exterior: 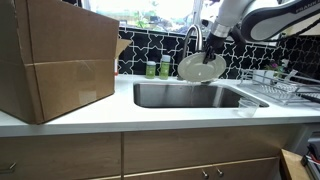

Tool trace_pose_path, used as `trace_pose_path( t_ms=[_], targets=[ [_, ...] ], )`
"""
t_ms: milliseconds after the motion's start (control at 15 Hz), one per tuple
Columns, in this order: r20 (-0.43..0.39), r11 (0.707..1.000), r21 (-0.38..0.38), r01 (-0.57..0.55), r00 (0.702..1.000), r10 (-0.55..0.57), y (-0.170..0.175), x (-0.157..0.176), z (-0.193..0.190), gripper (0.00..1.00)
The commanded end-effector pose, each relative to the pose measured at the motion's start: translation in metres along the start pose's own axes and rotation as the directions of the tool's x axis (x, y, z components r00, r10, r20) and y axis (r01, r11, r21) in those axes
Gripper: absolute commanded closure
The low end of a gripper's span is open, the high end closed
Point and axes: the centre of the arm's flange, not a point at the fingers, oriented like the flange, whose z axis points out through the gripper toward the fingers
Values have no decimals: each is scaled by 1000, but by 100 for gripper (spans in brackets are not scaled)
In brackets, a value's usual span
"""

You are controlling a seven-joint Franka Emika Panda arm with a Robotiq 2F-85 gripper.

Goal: Remove the plate from the dish rack, then rinse it and place it in the sink

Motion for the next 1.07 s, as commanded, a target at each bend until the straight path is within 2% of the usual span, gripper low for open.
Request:
trace_pose_path(
  t_ms=[0, 333, 667, 1000],
  targets=[
    [9, 999, -18, 42, 999, -42, 8, -8, -9, 97],
    [5, 999, -16, 46, 999, -46, 10, -13, -10, 97],
    [-31, 999, 11, 32, 999, -32, 7, -5, -6, 97],
    [-111, 998, 49, -30, 993, 35, 8, -3, -9, 97]
  ],
)
